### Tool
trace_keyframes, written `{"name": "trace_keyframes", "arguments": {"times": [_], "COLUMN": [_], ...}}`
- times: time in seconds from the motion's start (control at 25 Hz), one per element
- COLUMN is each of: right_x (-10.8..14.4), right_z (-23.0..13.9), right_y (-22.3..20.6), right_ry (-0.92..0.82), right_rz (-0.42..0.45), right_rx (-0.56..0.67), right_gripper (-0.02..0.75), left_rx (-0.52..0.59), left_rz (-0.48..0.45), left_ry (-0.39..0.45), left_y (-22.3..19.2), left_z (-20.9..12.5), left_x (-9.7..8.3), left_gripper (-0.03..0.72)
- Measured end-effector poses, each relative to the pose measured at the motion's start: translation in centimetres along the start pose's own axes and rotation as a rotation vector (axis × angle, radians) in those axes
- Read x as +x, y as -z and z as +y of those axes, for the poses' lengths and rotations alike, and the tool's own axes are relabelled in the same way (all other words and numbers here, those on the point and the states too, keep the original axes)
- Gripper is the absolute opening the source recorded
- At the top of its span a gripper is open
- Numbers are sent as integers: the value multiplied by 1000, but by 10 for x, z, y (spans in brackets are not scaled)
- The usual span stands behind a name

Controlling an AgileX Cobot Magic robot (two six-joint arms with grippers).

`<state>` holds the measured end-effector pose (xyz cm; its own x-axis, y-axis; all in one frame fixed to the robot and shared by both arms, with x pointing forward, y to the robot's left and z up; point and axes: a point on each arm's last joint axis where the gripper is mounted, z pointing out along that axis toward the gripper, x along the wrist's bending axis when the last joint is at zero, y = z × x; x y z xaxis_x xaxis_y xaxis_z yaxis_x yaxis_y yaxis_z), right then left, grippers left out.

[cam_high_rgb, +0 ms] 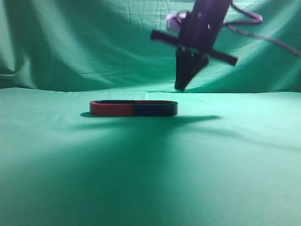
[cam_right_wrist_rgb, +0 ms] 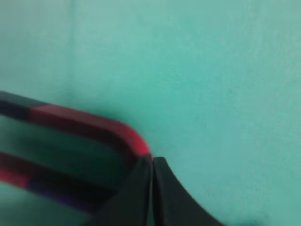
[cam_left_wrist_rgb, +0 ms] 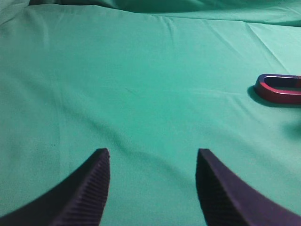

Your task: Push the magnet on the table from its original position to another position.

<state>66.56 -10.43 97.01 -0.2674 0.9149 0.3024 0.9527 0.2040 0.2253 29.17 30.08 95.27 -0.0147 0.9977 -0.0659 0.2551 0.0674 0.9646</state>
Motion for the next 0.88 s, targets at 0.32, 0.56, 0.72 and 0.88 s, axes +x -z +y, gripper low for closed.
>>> {"name": "trace_keyframes", "arguments": {"times": [0.32,0.56,0.72,0.88], "right_x": [31,34,34,31], "right_z": [-13,-59,-102,-148], "right_y": [137,229,265,283], "right_ry": [122,105,89,80], "right_rz": [-48,-184,-205,-203], "right_rx": [-141,-315,-371,-390], "right_gripper": [0,0,0,0], "left_rx": [0,0,0,0], "left_rz": [0,0,0,0], "left_ry": [0,0,0,0], "left_y": [0,0,0,0], "left_z": [0,0,0,0], "left_x": [0,0,0,0], "left_gripper": [399,399,399,399]}}
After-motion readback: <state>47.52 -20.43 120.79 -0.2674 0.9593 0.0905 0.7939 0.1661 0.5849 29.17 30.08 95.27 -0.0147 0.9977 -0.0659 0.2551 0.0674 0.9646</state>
